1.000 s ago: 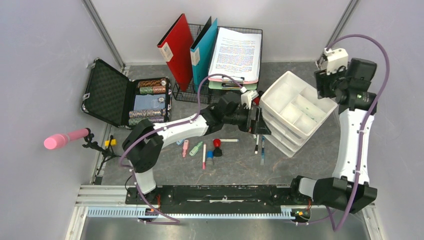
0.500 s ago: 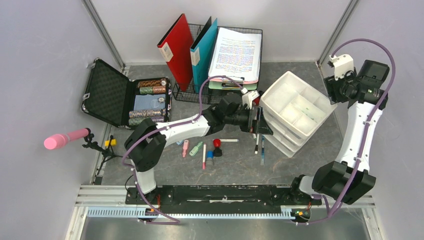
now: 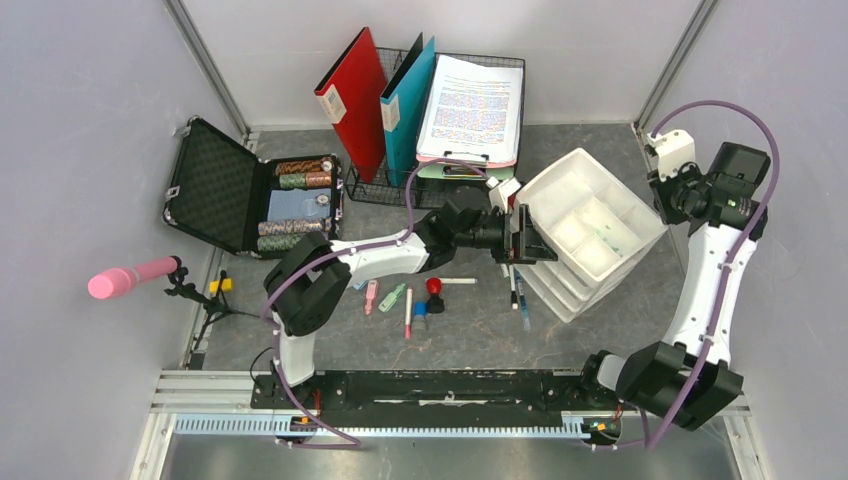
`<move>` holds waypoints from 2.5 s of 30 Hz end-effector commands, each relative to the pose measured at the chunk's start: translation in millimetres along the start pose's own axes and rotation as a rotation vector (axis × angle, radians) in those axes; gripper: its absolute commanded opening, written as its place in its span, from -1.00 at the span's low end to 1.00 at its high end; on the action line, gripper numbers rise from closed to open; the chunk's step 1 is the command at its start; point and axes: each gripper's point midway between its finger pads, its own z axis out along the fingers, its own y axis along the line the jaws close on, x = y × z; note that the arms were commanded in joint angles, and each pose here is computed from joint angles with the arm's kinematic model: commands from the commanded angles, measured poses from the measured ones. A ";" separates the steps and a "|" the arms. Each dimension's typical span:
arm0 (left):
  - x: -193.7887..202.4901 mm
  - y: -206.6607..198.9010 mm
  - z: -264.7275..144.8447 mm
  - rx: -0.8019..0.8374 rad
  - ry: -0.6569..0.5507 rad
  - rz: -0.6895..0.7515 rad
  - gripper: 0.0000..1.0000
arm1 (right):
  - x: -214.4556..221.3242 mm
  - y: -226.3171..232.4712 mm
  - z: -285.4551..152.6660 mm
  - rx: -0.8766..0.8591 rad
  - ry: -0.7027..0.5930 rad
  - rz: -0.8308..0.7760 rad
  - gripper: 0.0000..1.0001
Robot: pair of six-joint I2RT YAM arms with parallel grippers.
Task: Organize the desk
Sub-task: Move the storage box to the center of the board, then open the drawer in the storage box.
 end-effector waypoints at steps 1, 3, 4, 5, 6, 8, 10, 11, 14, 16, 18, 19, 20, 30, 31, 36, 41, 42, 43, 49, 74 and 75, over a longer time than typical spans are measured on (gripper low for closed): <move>-7.1 -20.5 2.5 0.111 -0.040 -0.048 0.96 | 35.6 41.1 -12.2 -0.114 0.110 0.070 -0.46; -7.8 -17.7 0.5 0.116 -0.067 -0.048 0.96 | 38.4 42.4 -16.9 -0.109 0.119 0.071 -0.50; -8.0 -16.4 -0.7 0.125 -0.083 -0.055 0.96 | 40.7 43.6 -18.8 -0.110 0.125 0.076 -0.52; -9.3 -17.0 -1.7 0.137 -0.095 -0.062 0.95 | 42.1 45.4 -20.7 -0.114 0.128 0.077 -0.53; -10.0 -17.6 -2.2 0.147 -0.106 -0.063 0.93 | 43.4 47.0 -22.5 -0.116 0.130 0.079 -0.55; -10.8 -18.6 -3.0 0.166 -0.123 -0.068 0.90 | 45.2 51.5 -25.1 -0.126 0.130 0.083 -0.57; -13.5 -23.4 -5.9 0.206 -0.151 -0.074 0.85 | 47.4 55.9 -27.1 -0.132 0.129 0.084 -0.59; -14.2 -27.2 -7.1 0.232 -0.162 -0.073 0.82 | 48.3 57.7 -27.7 -0.134 0.128 0.084 -0.59; -16.4 -34.8 -10.3 0.282 -0.177 -0.067 0.74 | 51.8 61.5 -28.6 -0.139 0.132 0.081 -0.60; -14.7 -35.9 -10.8 0.293 -0.174 -0.069 0.73 | 53.8 62.0 -27.9 -0.139 0.137 0.079 -0.60; -14.7 -36.8 -12.6 0.307 -0.182 -0.066 0.72 | 54.8 62.5 -27.7 -0.140 0.140 0.080 -0.60; -15.1 -36.9 -13.3 0.312 -0.186 -0.065 0.72 | 54.8 62.5 -27.8 -0.140 0.138 0.080 -0.61; -14.6 -37.5 -13.7 0.321 -0.189 -0.062 0.72 | 54.6 62.9 -27.9 -0.141 0.137 0.079 -0.61; -19.7 -48.8 -21.2 0.464 -0.217 -0.120 0.63 | 63.1 62.4 -28.1 -0.117 0.151 0.063 -0.63; -19.3 -52.4 -23.8 0.477 -0.216 -0.117 0.62 | 64.2 62.0 -27.9 -0.115 0.155 0.063 -0.63; -15.7 -62.1 -34.5 0.503 -0.208 -0.111 0.53 | 67.0 60.9 -26.6 -0.111 0.159 0.062 -0.64; -12.9 -66.7 -44.7 0.508 -0.202 -0.100 0.43 | 70.6 55.9 -25.8 -0.089 0.169 0.062 -0.66; -13.0 -67.2 -47.0 0.506 -0.203 -0.095 0.42 | 71.5 55.5 -25.4 -0.088 0.171 0.063 -0.66; -13.5 -67.7 -49.2 0.505 -0.205 -0.090 0.42 | 70.9 54.2 -25.6 -0.084 0.169 0.063 -0.67; -13.7 -63.5 -56.7 0.481 -0.207 -0.084 0.41 | 69.3 45.1 -25.9 -0.046 0.163 0.076 -0.74; -18.9 -17.9 -30.1 0.390 -0.192 -0.103 0.35 | 22.3 50.1 -50.5 -0.134 0.035 0.050 -0.37; -19.4 -16.7 -28.2 0.393 -0.188 -0.106 0.34 | 18.9 48.2 -54.6 -0.128 0.033 0.048 -0.33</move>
